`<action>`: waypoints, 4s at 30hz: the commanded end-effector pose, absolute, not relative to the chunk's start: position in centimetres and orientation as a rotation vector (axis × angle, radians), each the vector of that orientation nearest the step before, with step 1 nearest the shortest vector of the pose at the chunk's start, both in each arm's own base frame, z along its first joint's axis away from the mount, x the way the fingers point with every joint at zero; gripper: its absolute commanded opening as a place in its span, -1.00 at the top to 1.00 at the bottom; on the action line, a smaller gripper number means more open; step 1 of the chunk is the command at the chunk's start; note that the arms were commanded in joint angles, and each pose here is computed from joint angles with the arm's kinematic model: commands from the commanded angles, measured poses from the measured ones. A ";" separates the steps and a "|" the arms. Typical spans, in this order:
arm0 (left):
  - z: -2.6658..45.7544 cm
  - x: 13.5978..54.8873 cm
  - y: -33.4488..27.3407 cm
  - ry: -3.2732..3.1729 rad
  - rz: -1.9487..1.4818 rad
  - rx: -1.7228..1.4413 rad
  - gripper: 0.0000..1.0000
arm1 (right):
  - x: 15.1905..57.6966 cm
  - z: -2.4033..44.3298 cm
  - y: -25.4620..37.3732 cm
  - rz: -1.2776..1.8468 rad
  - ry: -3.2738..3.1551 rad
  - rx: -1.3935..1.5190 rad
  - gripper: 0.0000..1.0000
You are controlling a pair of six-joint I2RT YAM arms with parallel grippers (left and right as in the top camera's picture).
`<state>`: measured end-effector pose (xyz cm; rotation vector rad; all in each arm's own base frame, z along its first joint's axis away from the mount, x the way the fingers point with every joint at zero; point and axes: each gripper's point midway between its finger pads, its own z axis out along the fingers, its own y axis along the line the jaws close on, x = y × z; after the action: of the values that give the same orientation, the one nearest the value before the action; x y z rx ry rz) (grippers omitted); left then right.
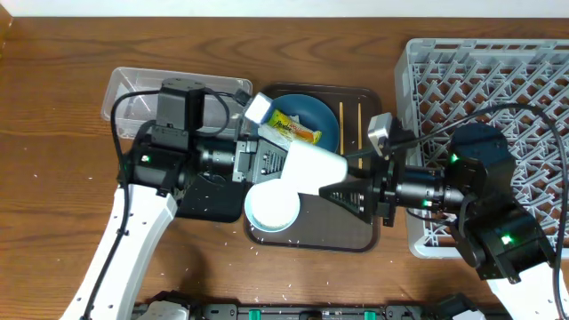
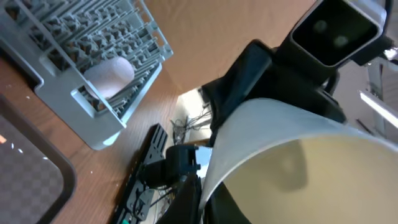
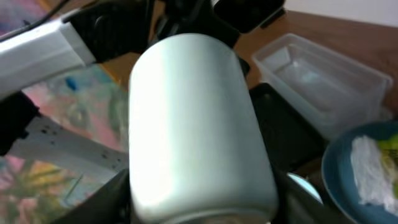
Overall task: Sort waste into correct bins and load items into the dishwasher rack
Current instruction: 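Place the white cup in the dish rack with the right gripper, then grasp the rim of the light-blue rice bowl with the left gripper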
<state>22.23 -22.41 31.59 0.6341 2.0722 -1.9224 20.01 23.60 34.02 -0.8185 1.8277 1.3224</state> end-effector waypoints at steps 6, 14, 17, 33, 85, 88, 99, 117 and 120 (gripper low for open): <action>32.3 21.5 -22.8 2.032 -1.940 0.698 -0.01 | 20.6 33.7 23.5 1.267 1.859 -0.768 0.36; 29.5 24.1 -22.5 2.185 -1.701 0.551 -0.28 | 24.3 30.0 12.6 0.747 2.128 -0.193 0.36; 28.3 24.4 -22.2 2.257 -1.644 0.488 -0.32 | 24.6 27.7 5.2 0.420 2.212 0.148 0.34; 27.4 23.8 -21.9 2.327 -1.639 0.444 -0.33 | 21.1 19.8 -14.0 -0.223 2.271 1.208 0.37; 8.0 21.9 -21.9 2.794 -0.220 0.503 -0.08 | 21.8 28.0 0.8 0.501 2.376 0.413 -0.60; 5.9 22.0 -22.4 2.815 -0.142 0.504 -0.01 | 21.7 27.9 0.8 0.502 2.382 0.415 -0.59; 3.0 22.4 -22.6 2.865 -0.076 0.471 0.45 | 21.5 27.7 0.8 0.498 2.393 0.415 -0.59; 9.3 21.9 -24.8 2.778 -0.343 0.441 0.88 | 21.5 27.7 0.8 0.497 2.392 0.414 -0.58; 12.7 21.8 -24.5 2.712 -0.437 0.418 0.87 | 21.5 27.7 0.8 0.497 2.391 0.413 -0.57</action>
<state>21.22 -23.55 8.37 0.4544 2.8071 -0.2970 21.51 0.55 27.43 0.4488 2.3931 0.5014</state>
